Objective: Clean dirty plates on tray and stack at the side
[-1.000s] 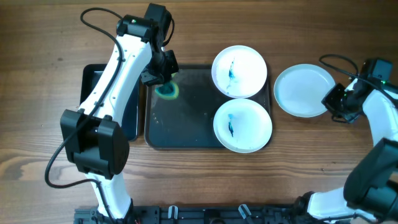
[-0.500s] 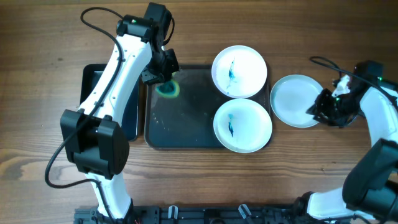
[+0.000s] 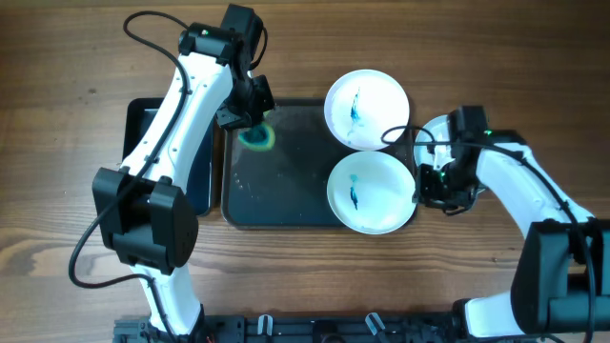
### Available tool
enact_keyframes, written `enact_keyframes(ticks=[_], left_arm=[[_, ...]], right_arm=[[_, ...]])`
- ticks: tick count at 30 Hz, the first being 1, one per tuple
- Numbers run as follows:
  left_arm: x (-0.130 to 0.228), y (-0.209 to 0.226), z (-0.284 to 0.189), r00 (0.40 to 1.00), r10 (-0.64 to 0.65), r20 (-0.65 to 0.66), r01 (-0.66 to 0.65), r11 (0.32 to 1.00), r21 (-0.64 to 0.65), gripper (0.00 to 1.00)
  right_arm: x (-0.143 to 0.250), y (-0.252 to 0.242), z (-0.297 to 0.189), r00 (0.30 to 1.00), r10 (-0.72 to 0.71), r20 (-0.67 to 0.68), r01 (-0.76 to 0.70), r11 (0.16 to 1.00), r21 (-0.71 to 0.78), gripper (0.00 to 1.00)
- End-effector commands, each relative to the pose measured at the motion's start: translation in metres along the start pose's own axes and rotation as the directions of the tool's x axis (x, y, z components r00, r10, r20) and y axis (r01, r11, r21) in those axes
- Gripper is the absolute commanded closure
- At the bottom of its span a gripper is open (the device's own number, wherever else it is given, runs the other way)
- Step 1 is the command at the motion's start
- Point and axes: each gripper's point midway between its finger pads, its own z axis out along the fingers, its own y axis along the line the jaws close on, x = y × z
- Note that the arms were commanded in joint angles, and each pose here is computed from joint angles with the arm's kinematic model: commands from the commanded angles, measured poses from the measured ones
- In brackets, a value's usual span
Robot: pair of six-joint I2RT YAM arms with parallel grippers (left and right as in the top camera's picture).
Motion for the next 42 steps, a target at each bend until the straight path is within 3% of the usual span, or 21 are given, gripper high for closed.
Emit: enact_keyframes(ticks=[1, 13, 20, 27, 32, 42], left_arm=[[-0.003, -0.002, -0.011, 0.999, 0.016, 0.034, -0.017, 1.000, 0.010, 0.96], [-0.008, 0.005, -0.012, 0.998, 0.020, 0.059, -0.018, 0.999, -0.032, 0.96], [-0.009, 0.004, -0.012, 0.998, 0.020, 0.064, -0.018, 0.999, -0.029, 0.96], [-0.009, 0.004, -0.012, 0.998, 0.020, 0.064, -0.018, 0.999, -0.028, 0.96], [-0.009, 0.004, -0.012, 0.998, 0.020, 0.063, -0.018, 0.999, -0.029, 0.96], [-0.010, 0.003, -0.012, 0.997, 0.020, 0.069, -0.018, 1.000, -0.025, 0.96]], right_arm=[[-0.008, 0.003, 0.001, 0.998, -0.043, 0.047, 0.042, 0.998, 0.037, 0.71], [-0.016, 0.006, 0.008, 0.990, -0.105, 0.094, 0.100, 0.993, 0.059, 0.78], [-0.014, 0.015, 0.012, 0.990, -0.109, 0.093, 0.109, 0.994, -0.005, 0.96], [-0.003, 0.057, 0.001, 0.992, -0.082, 0.091, 0.089, 0.994, -0.067, 0.96], [0.000, 0.115, -0.007, 0.982, -0.008, 0.186, 0.027, 0.995, -0.101, 0.96], [-0.024, 0.183, 0.006, 0.895, -0.035, 0.445, 0.055, 0.998, -0.033, 0.96]])
